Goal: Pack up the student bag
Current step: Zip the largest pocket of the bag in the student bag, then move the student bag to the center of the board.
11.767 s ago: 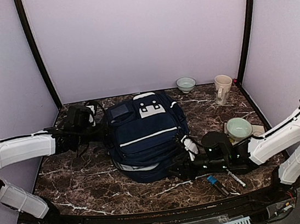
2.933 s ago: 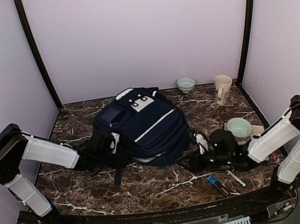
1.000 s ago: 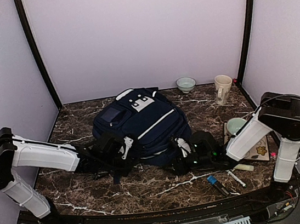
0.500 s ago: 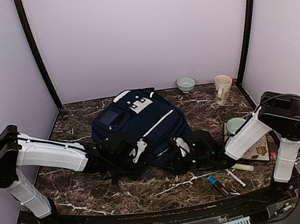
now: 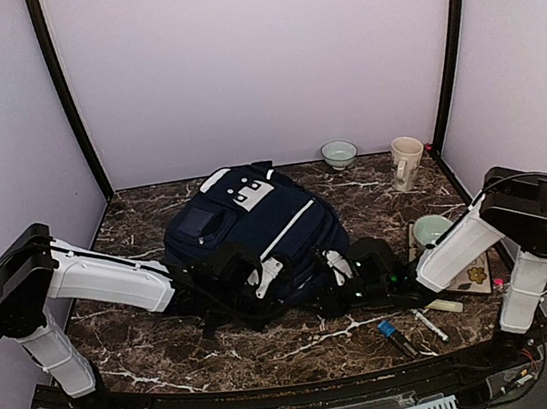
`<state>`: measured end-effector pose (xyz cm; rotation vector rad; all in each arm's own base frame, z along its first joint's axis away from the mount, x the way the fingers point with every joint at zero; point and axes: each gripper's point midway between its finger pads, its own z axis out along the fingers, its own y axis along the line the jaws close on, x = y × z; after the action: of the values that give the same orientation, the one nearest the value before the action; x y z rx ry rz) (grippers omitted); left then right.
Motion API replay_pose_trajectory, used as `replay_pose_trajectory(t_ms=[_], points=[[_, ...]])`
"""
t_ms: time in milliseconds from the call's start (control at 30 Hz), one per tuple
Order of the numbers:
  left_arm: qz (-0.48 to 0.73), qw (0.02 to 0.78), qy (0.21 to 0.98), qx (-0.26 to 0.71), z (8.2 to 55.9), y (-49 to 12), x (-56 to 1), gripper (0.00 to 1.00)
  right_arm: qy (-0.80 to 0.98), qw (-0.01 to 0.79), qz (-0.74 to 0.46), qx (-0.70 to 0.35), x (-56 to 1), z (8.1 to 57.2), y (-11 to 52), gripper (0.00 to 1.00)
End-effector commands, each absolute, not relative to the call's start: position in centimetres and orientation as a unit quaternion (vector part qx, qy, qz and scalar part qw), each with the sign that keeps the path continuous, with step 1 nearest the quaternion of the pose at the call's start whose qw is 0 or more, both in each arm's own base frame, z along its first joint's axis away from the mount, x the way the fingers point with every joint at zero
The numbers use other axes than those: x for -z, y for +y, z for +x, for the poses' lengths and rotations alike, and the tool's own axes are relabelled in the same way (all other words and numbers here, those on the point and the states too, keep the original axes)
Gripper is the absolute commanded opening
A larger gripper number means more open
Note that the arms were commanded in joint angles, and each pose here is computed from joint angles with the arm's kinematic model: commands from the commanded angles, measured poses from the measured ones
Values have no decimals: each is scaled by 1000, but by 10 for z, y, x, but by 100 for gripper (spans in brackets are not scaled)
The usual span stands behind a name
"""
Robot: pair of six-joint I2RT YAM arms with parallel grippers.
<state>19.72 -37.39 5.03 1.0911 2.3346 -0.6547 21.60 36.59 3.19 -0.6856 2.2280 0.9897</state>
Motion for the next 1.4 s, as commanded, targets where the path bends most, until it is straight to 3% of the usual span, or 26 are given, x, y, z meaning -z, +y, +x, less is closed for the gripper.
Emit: replay_pose_trajectory(t_ms=[0,133,200,400,500,767,1067,1367], points=[[438,222,816,305,168,-402,-67,0,821,350,-254,-372,-59,225,358,57],[442,214,815,306,164,-400,-65,0,826,355,-254,-357,-58,222,347,57],[445,214,813,308,163,-400,-67,5,827,355,-254,-353,-58,221,343,57],[449,258,796,313,163,-390,-93,46,830,355,-249,-350,-56,216,333,57],[438,297,800,282,174,-374,-105,54,821,365,-247,-362,-69,214,332,57],[342,408,841,99,223,-299,-125,57,810,370,-247,-382,-83,209,332,58],[338,393,853,63,225,-289,-105,53,824,361,-238,-366,-61,231,346,57],[376,373,845,67,222,-309,-87,50,824,378,-215,-363,-64,291,335,57]])
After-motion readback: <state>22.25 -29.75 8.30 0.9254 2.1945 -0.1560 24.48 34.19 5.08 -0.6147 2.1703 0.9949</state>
